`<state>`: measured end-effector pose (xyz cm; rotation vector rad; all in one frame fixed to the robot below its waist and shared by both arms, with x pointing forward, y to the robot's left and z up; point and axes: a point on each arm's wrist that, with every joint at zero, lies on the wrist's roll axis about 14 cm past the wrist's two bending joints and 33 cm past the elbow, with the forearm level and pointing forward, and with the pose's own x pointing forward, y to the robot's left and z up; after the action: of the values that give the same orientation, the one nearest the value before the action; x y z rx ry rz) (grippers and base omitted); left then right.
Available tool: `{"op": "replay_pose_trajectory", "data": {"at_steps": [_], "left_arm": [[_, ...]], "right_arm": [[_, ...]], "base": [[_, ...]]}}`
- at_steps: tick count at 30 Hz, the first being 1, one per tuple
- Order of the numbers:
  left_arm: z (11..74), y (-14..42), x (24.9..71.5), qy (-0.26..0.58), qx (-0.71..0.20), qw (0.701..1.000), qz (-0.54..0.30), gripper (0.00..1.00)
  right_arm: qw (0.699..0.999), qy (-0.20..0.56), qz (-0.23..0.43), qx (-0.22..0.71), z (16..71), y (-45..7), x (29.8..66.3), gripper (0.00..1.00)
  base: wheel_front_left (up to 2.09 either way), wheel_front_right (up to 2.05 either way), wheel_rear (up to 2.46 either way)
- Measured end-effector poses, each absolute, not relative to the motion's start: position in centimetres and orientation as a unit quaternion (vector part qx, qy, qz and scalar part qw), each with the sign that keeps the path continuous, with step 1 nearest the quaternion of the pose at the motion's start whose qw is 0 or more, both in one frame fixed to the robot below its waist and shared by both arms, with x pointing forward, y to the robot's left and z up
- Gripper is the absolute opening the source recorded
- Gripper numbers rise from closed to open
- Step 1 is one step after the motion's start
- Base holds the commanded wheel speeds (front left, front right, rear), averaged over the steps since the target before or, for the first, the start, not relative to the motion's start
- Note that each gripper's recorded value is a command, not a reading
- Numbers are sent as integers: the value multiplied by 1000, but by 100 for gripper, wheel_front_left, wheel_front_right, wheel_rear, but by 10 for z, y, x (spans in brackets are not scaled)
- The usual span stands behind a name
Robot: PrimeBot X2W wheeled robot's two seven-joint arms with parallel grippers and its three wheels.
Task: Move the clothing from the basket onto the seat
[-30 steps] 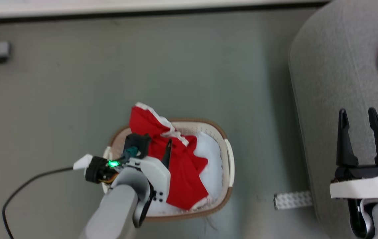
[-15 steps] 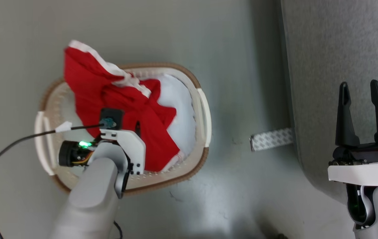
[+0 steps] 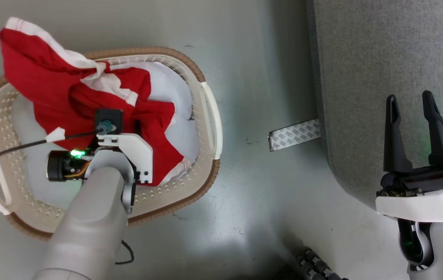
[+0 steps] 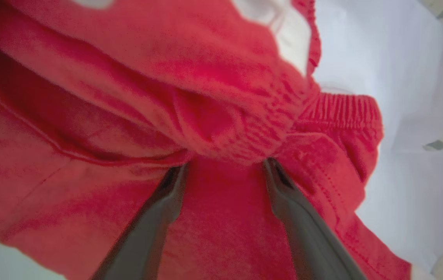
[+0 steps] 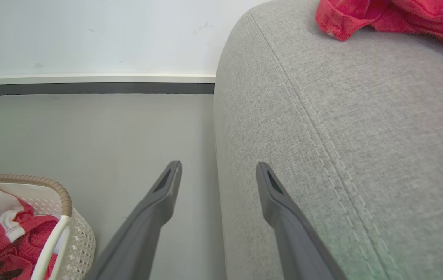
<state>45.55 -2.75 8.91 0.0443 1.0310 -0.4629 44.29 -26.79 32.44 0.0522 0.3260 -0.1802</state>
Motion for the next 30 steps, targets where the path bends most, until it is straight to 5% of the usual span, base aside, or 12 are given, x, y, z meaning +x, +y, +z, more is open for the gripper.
{"op": "replay_pose_trajectory", "data": {"at_steps": [1,3,13,30], "left_arm": [[87,-29,454,490,23,842,-222,100],[86,-34,454,489,25,841,-233,0],[108,-49,455,468,-21,844,-261,0],[291,-23,472,287,-115,922,-235,0]], "right_arm": [[982,164,-92,25,324,-270,441,100],[981,167,-97,24,324,-272,438,100],[982,152,-103,31,334,-275,441,100],[994,50,-81,54,424,-256,434,100]], "base": [[0,0,0],[0,0,0],[0,0,0],[0,0,0]]}}
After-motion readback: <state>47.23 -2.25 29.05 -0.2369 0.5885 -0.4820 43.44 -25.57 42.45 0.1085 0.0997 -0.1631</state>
